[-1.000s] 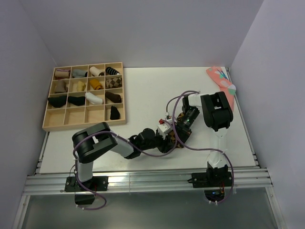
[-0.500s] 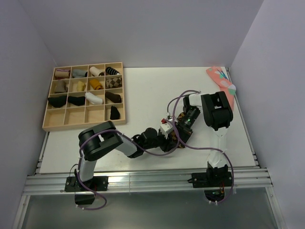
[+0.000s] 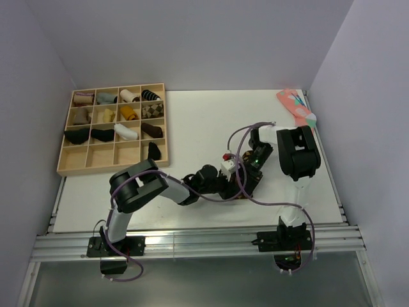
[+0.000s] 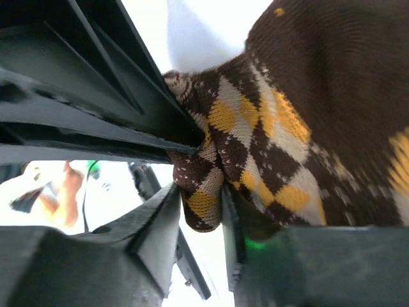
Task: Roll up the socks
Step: Roll the sock at the center of the board.
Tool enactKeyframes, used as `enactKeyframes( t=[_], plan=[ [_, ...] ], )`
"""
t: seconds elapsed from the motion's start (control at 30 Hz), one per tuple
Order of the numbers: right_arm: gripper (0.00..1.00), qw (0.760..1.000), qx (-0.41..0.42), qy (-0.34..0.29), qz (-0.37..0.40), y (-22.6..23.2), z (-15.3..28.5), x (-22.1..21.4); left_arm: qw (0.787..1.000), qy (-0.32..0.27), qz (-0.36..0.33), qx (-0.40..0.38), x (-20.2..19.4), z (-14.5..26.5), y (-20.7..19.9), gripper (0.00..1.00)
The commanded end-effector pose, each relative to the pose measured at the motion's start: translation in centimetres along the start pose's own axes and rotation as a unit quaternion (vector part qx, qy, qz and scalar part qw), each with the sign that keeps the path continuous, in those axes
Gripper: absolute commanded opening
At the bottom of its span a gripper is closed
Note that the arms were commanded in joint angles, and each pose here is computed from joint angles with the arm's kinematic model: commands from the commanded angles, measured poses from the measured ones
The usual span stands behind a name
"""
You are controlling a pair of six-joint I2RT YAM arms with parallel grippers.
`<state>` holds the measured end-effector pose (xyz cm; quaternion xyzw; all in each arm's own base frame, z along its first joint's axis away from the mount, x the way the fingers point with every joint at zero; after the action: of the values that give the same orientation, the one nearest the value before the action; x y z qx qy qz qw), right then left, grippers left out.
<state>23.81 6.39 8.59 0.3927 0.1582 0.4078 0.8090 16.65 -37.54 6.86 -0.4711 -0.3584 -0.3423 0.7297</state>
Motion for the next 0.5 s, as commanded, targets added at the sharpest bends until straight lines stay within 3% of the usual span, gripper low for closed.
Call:
enactKeyframes(
  t=[0.0, 0.2, 0.47],
  plan=[
    [0.40, 0.993, -0.072, -0.081, 0.052, 0.2, 1.7, 1.6, 0.993, 0.098, 0.062, 0.008, -2.9, 0.1, 0.1, 0.00],
    [0.48, 0.974, -0.144, -0.168, 0.046, 0.7, 4.5, 1.3, 0.980, 0.143, 0.120, 0.076, -2.5, 0.6, 0.1, 0.00],
    [0.47, 0.951, -0.171, -0.255, 0.033, 1.0, 7.0, -0.4, 0.946, 0.176, 0.230, 0.144, -1.4, 1.0, 0.4, 0.00]
  ],
)
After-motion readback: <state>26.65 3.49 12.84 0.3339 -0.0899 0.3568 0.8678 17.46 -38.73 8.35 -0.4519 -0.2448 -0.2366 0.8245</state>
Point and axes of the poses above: each gripper's point midway between its finger pads, its own z axis back along the fingers, its own y axis along the line the jaws close on, x = y × z, the point moved 10 cm from there along z, back along the fingers, and after that the axes turned 1 degree about -z, right-handed, at the moved point
